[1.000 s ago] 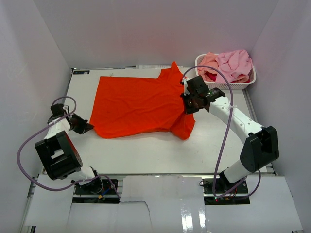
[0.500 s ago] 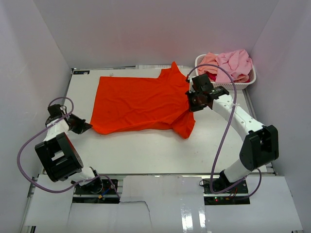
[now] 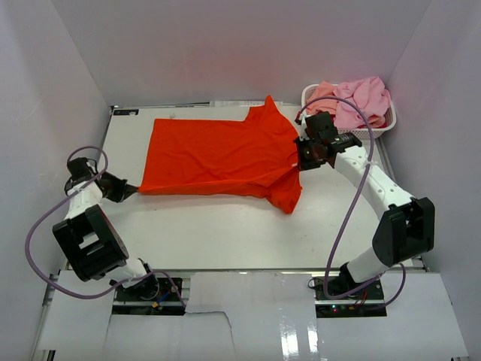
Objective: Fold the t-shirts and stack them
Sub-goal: Fold the flattened tshirt in 1/3 of the way
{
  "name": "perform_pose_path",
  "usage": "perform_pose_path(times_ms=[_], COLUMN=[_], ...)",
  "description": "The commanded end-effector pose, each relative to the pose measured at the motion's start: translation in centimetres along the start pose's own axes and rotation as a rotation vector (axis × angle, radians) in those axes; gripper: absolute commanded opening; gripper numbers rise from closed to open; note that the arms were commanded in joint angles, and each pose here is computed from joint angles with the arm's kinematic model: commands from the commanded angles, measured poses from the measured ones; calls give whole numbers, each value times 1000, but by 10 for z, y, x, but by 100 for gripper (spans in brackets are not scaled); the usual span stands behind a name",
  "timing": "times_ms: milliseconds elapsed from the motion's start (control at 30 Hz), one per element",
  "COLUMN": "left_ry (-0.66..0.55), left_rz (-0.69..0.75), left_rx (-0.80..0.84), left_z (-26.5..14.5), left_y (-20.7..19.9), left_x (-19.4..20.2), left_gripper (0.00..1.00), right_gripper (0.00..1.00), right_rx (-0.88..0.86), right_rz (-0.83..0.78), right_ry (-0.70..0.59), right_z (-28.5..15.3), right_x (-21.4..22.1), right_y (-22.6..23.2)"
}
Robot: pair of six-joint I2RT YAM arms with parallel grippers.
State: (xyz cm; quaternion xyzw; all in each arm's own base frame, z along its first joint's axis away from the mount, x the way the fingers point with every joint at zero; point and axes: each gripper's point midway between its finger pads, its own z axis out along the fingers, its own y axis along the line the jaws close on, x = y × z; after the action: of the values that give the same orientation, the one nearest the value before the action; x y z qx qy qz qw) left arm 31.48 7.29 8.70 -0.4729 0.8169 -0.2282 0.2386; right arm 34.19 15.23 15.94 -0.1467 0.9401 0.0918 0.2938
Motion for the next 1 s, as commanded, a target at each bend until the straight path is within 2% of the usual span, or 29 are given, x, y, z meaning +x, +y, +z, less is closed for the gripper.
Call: perform_pose_path(times_ms=[0, 467, 700, 967], left_ry=[-53, -92, -47, -68], left_rz=[18, 19, 14, 52], left_rx=[56, 50, 68, 76], left_z=[-8, -3, 11, 12], left_y=[-20, -33, -38, -47], left_x=[-22, -59, -67, -80], left_gripper=[0, 0, 0, 0], right_gripper=[8, 8, 8, 8], right_rx=[-8, -12, -48, -64], right_rz=[-10, -7, -12, -13], right_ry=[-63, -52, -37, -42], right_z=[-16, -10, -4, 4], right_x=[-15, -19, -18, -27], right_y=[0, 0, 6, 9])
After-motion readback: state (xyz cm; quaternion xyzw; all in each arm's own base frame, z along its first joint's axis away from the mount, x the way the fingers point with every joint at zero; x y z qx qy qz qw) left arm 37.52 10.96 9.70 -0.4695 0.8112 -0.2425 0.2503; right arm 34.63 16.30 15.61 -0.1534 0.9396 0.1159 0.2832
